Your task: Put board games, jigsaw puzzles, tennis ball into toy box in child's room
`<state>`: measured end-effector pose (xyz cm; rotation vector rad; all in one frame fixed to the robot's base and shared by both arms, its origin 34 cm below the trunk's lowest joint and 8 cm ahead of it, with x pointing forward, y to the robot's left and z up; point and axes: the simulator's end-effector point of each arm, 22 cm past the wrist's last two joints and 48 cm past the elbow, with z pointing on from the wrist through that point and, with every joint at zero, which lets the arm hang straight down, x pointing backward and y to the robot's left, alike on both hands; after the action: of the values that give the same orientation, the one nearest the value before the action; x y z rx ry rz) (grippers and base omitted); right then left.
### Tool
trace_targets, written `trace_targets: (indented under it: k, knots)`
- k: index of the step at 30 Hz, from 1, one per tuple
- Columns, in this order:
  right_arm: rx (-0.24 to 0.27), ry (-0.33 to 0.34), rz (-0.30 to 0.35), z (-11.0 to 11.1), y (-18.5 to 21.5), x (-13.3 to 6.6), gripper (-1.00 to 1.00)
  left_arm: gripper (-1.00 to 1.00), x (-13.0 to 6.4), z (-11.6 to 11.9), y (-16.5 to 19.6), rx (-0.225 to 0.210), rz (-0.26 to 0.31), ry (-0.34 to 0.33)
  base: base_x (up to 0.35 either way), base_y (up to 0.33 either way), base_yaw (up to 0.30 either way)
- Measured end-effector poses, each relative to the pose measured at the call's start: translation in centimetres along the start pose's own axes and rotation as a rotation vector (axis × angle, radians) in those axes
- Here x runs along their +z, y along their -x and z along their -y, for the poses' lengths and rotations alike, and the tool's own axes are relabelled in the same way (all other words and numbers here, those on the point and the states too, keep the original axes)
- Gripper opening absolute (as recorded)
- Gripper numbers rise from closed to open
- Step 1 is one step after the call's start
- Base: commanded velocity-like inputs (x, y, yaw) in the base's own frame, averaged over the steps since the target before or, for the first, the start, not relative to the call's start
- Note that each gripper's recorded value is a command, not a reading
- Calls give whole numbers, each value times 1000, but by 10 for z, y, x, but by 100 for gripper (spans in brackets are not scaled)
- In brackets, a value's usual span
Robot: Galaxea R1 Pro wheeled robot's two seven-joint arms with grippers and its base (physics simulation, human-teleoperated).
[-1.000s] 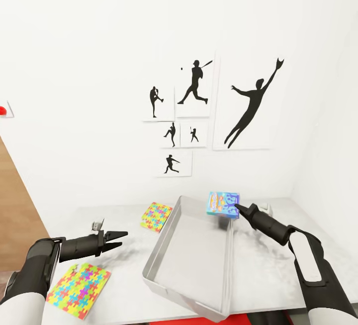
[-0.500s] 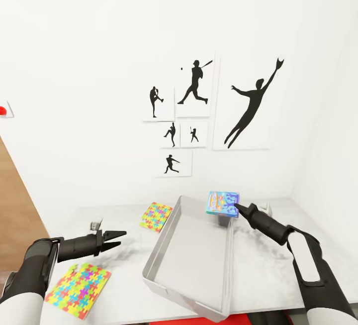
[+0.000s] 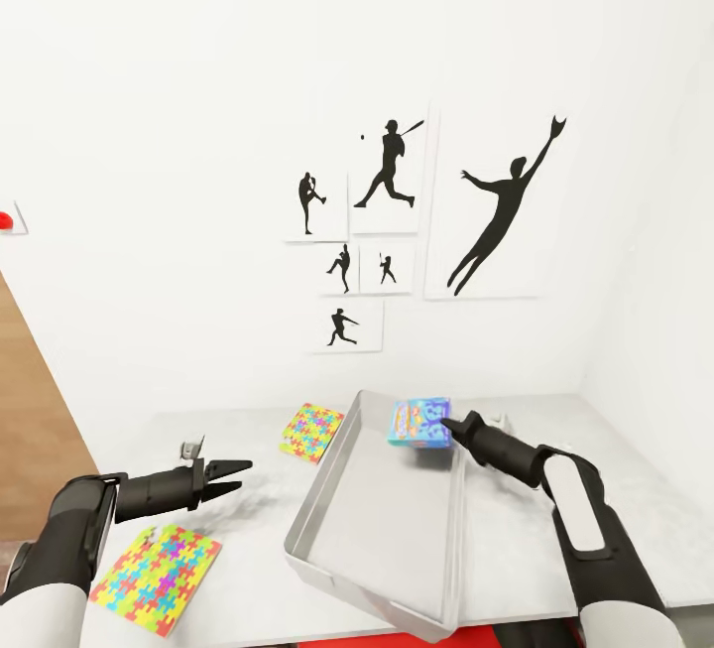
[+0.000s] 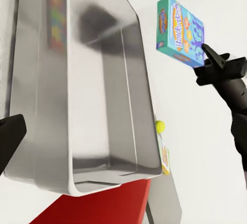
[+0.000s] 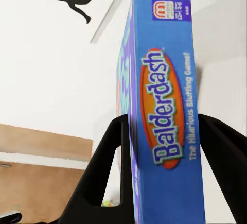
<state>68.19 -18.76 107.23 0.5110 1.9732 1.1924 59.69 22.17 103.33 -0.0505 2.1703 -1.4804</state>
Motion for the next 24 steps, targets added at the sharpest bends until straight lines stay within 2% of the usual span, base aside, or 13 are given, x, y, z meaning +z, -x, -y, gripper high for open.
trace_targets:
  k: [3,7,10,13,16,21,24]
  knots:
    - [12,-74,-36,-5,2,22,-100,100,-1,-1,1,0,2,2,0,0,0]
    - [30,-134,-77,-12,2,48,-100,100,-4,-2,2,0,5,6,0,0,0]
    - [48,-193,-106,-6,2,64,-100,100,-6,-3,3,0,7,10,0,0,0]
    - [75,-246,-101,1,9,80,-100,100,-8,-4,3,-1,8,13,0,0,0]
    - [93,-269,-104,-1,14,91,-100,100,-18,-9,7,1,12,34,0,0,0]
    - [100,-278,-102,-2,17,96,-100,100,-38,-17,15,7,24,69,0,0,0]
    - [100,-278,-85,-2,21,96,-100,100,-53,-14,26,12,59,50,0,0,0]
